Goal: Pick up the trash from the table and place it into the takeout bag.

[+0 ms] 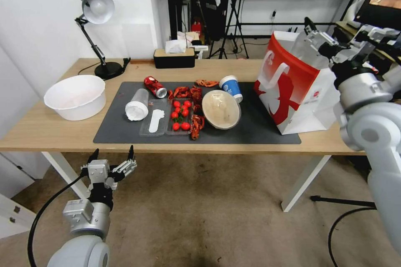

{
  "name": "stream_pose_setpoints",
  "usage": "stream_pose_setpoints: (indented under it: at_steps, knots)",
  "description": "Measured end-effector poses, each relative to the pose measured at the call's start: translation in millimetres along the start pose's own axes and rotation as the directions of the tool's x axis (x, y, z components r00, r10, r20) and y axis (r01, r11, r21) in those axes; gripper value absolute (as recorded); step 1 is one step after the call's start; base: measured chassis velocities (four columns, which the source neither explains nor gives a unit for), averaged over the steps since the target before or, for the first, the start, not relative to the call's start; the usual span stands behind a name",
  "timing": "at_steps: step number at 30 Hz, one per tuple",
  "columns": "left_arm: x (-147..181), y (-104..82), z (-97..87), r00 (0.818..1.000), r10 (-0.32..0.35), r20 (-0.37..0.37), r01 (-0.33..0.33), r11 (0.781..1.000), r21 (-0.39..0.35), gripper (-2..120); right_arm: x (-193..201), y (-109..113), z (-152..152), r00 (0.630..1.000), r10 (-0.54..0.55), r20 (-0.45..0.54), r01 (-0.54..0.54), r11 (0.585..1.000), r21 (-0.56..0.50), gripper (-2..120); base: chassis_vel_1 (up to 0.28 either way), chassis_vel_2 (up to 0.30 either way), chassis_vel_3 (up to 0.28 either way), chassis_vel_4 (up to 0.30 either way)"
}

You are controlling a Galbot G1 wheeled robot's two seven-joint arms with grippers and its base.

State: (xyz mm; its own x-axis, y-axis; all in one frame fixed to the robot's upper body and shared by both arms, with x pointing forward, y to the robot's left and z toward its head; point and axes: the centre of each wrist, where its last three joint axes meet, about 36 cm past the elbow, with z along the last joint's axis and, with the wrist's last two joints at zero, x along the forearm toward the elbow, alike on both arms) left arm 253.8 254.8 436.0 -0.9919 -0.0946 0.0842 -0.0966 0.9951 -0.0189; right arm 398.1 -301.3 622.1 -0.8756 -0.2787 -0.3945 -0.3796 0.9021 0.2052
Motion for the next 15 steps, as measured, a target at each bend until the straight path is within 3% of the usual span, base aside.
stream_pose_setpoints:
  at_steps: [7, 15]
  knots:
    - [0, 1.2, -0.4, 1.0, -0.001, 0.004, 0.001, 1.0, -0.003, 100, 48, 31, 36, 0.991, -0.092, -0.097, 0.099, 0.993, 0.066, 100, 0.0, 0.0, 0.0, 0.0]
    - [-1, 2.8, 0.6, 1.0, -0.002, 0.005, 0.002, 1.0, -0.006, 100, 98, 53, 80, 0.982, 0.021, -0.188, 0.02, 0.976, 0.216, 100, 0.0, 0.0, 0.0, 0.0]
